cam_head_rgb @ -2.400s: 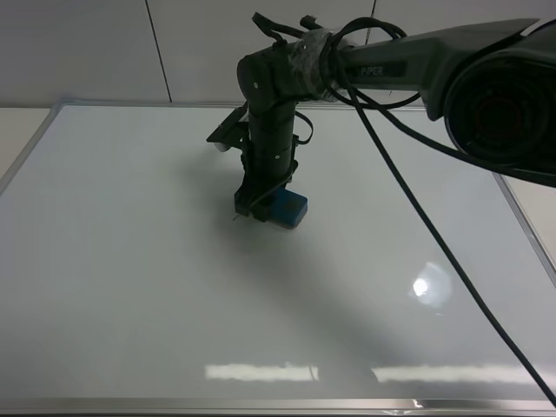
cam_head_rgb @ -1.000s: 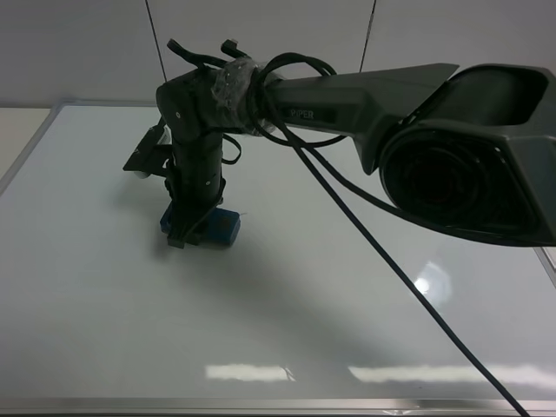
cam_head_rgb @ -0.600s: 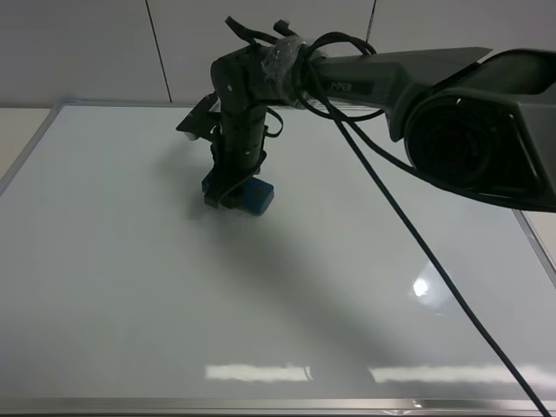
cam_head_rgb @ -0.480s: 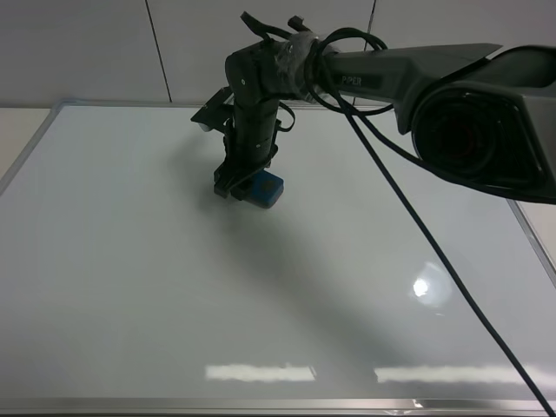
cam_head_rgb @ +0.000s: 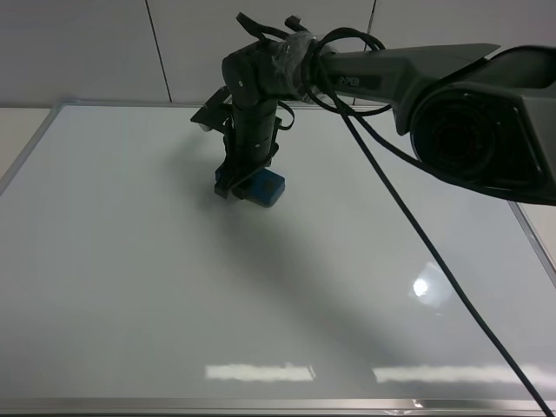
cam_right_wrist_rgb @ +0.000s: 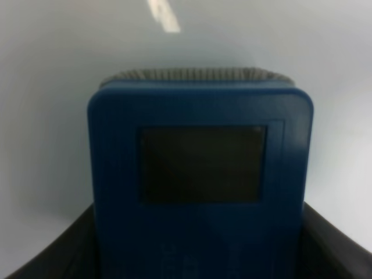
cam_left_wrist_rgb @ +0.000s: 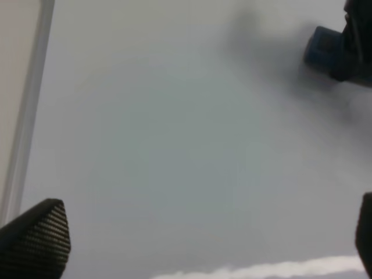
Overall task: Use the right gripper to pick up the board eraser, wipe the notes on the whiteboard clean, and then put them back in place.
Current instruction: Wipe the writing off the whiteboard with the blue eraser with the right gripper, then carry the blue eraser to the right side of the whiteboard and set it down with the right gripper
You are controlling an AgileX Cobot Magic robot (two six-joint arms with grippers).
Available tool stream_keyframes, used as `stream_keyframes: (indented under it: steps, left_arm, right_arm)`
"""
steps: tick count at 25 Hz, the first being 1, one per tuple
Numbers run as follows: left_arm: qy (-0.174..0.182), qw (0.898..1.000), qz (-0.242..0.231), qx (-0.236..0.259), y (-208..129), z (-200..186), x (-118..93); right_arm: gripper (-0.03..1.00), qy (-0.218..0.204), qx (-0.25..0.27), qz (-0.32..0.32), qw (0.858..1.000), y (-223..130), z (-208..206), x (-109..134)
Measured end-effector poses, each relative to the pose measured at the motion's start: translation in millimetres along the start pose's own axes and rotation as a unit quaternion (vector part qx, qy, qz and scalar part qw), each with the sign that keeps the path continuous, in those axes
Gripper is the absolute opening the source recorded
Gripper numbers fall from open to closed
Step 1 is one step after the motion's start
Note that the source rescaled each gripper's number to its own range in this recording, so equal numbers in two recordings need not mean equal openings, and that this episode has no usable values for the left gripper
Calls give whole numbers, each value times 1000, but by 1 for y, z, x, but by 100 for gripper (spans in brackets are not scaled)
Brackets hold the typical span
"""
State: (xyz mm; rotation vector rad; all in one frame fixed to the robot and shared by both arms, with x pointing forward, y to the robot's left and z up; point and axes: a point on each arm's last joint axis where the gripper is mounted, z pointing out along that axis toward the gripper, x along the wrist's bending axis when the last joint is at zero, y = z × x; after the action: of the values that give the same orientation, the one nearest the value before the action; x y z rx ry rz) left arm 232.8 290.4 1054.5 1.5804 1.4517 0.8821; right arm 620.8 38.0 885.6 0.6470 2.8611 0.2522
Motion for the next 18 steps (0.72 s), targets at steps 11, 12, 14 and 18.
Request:
stream_keyframes:
  steps: [11,12,14,18]
  left_arm:
    - [0,1000,0,0,0,0,0]
    - [0,1000,0,0,0,0,0]
    - [0,1000,0,0,0,0,0]
    - [0,1000,0,0,0,0,0]
  right_arm:
    - [0,-16,34,49,998,-3,-50,7]
    - [0,-22,30,58,998,-4,-61,5]
    - [0,-28,16,76,997,-5,-87,4]
    - [0,-44,2,105,994,-17,-124,4]
